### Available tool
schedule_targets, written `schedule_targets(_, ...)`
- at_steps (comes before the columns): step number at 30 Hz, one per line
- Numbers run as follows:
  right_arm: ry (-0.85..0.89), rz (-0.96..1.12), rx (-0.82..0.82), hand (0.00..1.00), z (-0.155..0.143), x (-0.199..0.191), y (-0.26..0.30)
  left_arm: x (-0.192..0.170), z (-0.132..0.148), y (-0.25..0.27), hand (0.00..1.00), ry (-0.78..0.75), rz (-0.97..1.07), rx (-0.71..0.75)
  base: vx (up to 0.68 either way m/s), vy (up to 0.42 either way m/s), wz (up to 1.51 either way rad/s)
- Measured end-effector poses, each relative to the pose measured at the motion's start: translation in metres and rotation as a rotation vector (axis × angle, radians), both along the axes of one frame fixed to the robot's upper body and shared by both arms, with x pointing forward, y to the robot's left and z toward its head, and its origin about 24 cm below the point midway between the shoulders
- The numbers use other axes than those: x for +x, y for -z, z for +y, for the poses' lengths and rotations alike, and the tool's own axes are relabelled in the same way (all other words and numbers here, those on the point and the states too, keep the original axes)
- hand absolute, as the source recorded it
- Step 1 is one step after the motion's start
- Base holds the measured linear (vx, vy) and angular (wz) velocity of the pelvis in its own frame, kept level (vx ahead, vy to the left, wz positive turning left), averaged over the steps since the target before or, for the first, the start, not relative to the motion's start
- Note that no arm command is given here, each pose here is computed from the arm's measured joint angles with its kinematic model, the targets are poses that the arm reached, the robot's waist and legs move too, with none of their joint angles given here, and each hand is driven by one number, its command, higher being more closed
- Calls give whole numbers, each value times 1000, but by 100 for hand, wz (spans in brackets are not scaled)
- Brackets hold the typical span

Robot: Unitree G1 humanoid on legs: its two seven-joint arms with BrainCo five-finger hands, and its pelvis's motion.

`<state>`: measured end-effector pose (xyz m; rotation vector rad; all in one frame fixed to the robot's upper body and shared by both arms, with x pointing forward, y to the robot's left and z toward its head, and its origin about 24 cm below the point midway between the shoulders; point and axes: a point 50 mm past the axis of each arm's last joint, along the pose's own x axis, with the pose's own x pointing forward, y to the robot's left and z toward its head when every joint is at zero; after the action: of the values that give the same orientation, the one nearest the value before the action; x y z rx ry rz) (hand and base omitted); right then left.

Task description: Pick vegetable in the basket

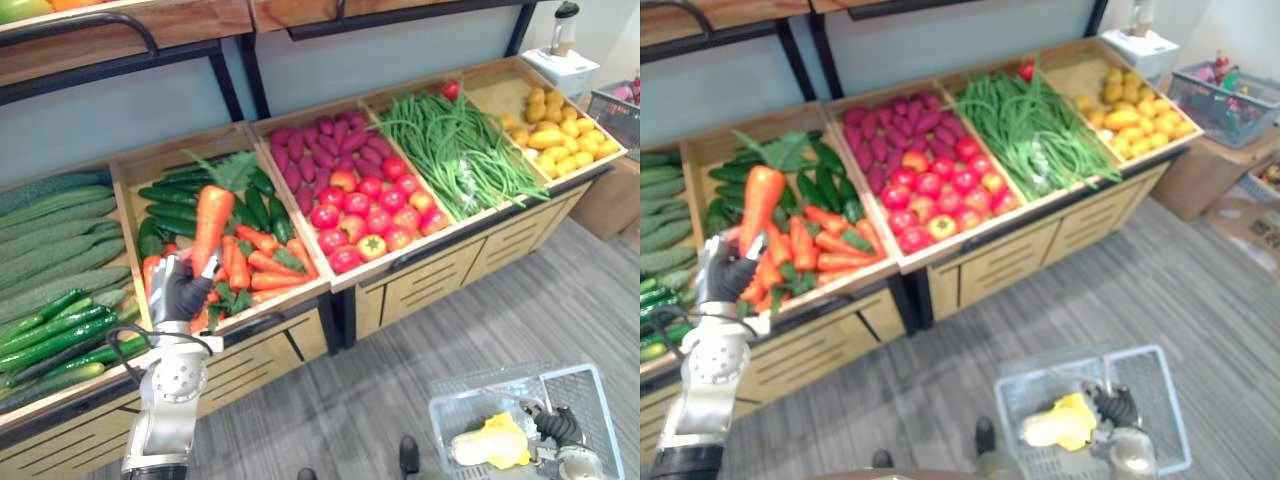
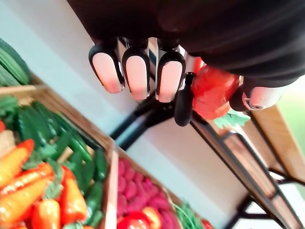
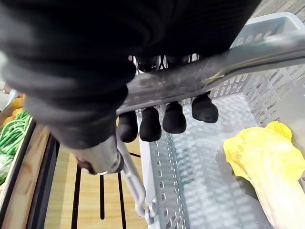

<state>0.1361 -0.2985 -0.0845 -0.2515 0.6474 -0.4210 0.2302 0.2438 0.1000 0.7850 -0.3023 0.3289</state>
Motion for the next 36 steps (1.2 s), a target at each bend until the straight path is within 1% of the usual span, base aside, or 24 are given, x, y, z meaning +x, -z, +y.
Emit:
schedule_targets(3,-2,-9,-7,100,-1,1,-2,1,-21,4,100,118,19,1,-10,13,-17)
schedule_targets(5,2,-18,-16,100,-4,1,-5,2,-33,4,100,184,14,-34,-32,28,-12)
schedule_targets(7,9,-28,-30,100,-8,1,-9,4,-47,6,100,257,30,-37,-23,59,-3)
schedule_targets(9,22,-69,-50,100,-12,4,-17,12,-72,1,100,376,10,-71,-67,106,-21)
schedule_targets(10,22,-78,-53,100,-12,4,-19,15,-79,-2,100,406,0,-69,-183,164,-51)
schedule_targets(12,-1,-140,-70,100,-7,13,-31,19,-102,-10,100,517,-31,-57,-260,173,-104)
schedule_targets(13,-33,-178,-76,100,-2,23,-37,19,-106,-13,100,541,-41,-74,-216,107,-134)
schedule_targets(17,-92,-268,-124,100,1,53,-58,20,-107,-21,100,564,-67,-110,-197,179,-128)
schedule_targets(19,-150,-288,-160,100,-1,77,-69,20,-104,-25,100,563,-85,-114,-105,155,-110)
schedule_targets(23,-237,-261,-169,100,8,104,-71,19,-106,-23,100,588,-71,-107,-52,4,-76)
schedule_targets(25,-304,-216,-169,100,19,119,-67,15,-111,-22,100,631,-54,-124,3,-88,-56)
schedule_targets(29,-345,-199,-178,100,25,128,-68,13,-114,-22,100,655,-57,-142,25,-102,-26)
schedule_targets(32,-382,-200,-217,100,24,136,-77,11,-120,-20,100,694,-44,-213,18,-85,-10)
schedule_targets(36,-441,-239,-234,100,34,153,-90,11,-119,-20,100,706,-42,-265,-16,-52,-13)
